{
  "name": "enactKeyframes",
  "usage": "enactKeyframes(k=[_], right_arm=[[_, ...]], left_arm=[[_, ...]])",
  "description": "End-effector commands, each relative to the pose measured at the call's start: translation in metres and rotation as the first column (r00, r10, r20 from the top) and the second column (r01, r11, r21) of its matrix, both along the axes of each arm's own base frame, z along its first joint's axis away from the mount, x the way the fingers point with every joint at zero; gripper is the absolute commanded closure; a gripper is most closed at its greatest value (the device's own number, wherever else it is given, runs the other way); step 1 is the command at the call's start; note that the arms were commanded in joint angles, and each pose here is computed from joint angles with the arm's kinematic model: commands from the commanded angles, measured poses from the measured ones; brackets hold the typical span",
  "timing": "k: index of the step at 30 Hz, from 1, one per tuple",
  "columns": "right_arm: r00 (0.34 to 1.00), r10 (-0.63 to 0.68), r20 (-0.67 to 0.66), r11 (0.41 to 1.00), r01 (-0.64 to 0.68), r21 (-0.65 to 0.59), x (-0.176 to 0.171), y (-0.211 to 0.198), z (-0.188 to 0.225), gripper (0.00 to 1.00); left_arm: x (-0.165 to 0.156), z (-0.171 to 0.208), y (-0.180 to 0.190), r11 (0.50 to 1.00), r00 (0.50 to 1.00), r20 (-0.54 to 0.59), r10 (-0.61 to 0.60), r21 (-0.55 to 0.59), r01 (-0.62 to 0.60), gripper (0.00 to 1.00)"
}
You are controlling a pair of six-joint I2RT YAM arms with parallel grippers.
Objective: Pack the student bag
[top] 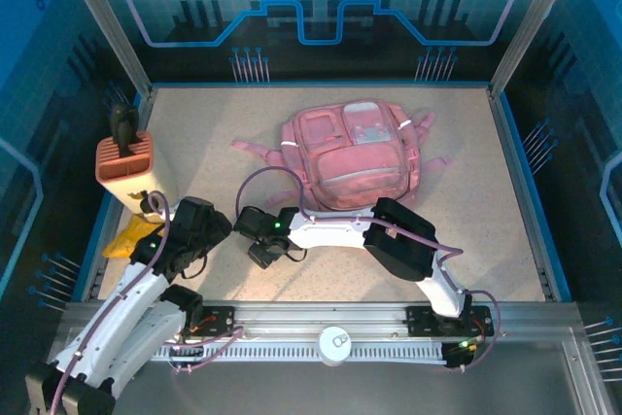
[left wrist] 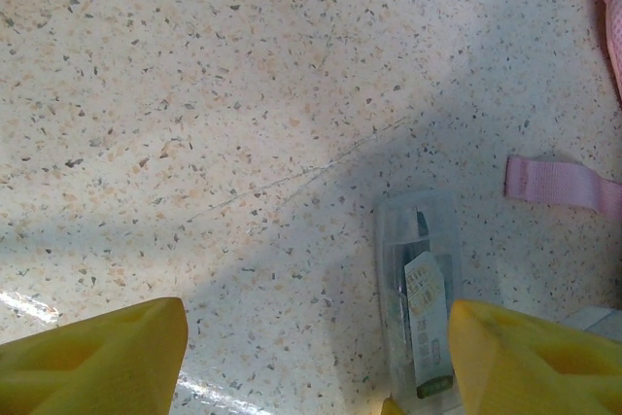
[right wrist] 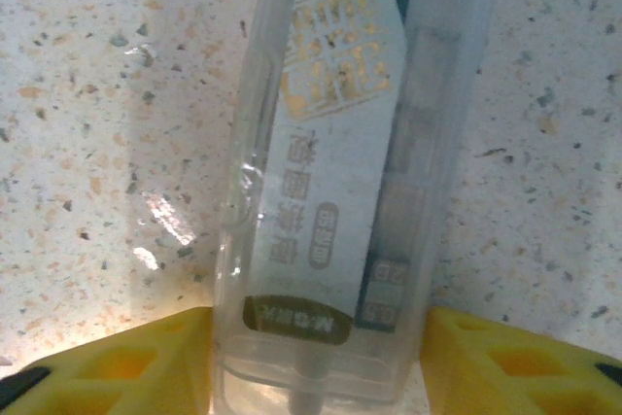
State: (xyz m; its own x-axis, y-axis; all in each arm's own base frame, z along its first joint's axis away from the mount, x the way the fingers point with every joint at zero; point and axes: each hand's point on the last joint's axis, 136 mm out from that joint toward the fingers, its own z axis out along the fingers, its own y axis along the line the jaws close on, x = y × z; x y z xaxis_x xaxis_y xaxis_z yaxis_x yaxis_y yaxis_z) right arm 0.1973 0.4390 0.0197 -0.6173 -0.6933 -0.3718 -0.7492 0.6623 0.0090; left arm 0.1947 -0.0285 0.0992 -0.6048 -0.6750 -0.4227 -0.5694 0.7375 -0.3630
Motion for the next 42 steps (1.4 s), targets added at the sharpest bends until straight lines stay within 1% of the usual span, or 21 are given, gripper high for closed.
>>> enactKeyframes(k=[1, 5, 10, 15, 22, 26, 28, 31, 35, 38, 40, 41, 42], right_arm=[[0.999, 0.025, -0.026, 1.0, -0.025, 0.005, -0.01, 0.004, -0.003, 0.48], [0.999, 0.024, -0.024, 1.0, -0.023, 0.018, -0.011, 0.004, 0.005, 0.53], [1.0, 0.001, -0.029, 0.998, 0.0, 0.06, -0.006, -0.001, 0.019, 0.56], [0.999, -0.035, -0.025, 0.994, 0.038, 0.104, -0.001, -0.021, 0.043, 0.57], [0.992, -0.125, 0.001, 0.98, 0.123, 0.157, 0.006, -0.072, 0.087, 0.57], [0.98, -0.199, 0.009, 0.968, 0.195, 0.161, 0.01, -0.113, 0.11, 0.57], [0.97, -0.242, 0.018, 0.959, 0.236, 0.16, 0.013, -0.136, 0.12, 0.57], [0.948, -0.317, 0.013, 0.938, 0.311, 0.154, 0.016, -0.174, 0.131, 0.57], [0.908, -0.419, 0.018, 0.901, 0.414, 0.132, 0.017, -0.225, 0.141, 0.57], [0.874, -0.486, 0.0, 0.869, 0.483, 0.11, 0.017, -0.256, 0.141, 0.57], [0.855, -0.519, -0.015, 0.85, 0.517, 0.099, 0.015, -0.272, 0.139, 0.57], [0.844, -0.536, -0.02, 0.839, 0.536, 0.092, 0.014, -0.28, 0.138, 0.57], [0.833, -0.553, -0.026, 0.829, 0.553, 0.09, 0.013, -0.286, 0.137, 0.57]], left_arm=[[0.004, 0.003, 0.001, 1.0, 1.0, 0.01, 0.005, -0.001, -0.005, 0.28], [0.005, 0.005, -0.001, 1.0, 1.0, 0.012, -0.008, -0.003, 0.008, 0.28], [0.011, 0.013, -0.006, 0.999, 0.999, 0.031, -0.038, -0.008, 0.038, 0.28], [0.022, 0.027, -0.011, 0.996, 0.994, 0.062, -0.091, 0.012, 0.091, 0.27], [0.046, 0.048, -0.03, 0.976, 0.972, 0.086, -0.217, 0.028, 0.215, 0.27], [0.063, 0.061, -0.055, 0.946, 0.938, 0.122, -0.324, 0.048, 0.321, 0.28], [0.072, 0.067, -0.071, 0.924, 0.914, 0.137, -0.383, 0.087, 0.373, 0.28], [0.084, 0.071, -0.103, 0.87, 0.859, 0.144, -0.49, 0.14, 0.473, 0.28], [0.101, 0.074, -0.15, 0.768, 0.754, 0.16, -0.637, 0.211, 0.604, 0.28], [0.114, 0.073, -0.186, 0.673, 0.649, 0.183, -0.738, 0.271, 0.688, 0.28], [0.118, 0.072, -0.211, 0.588, 0.558, 0.187, -0.808, 0.32, 0.743, 0.28], [0.119, 0.071, -0.225, 0.532, 0.5, 0.186, -0.846, 0.352, 0.77, 0.27], [0.12, 0.069, -0.237, 0.483, 0.452, 0.176, -0.875, 0.385, 0.786, 0.27]])
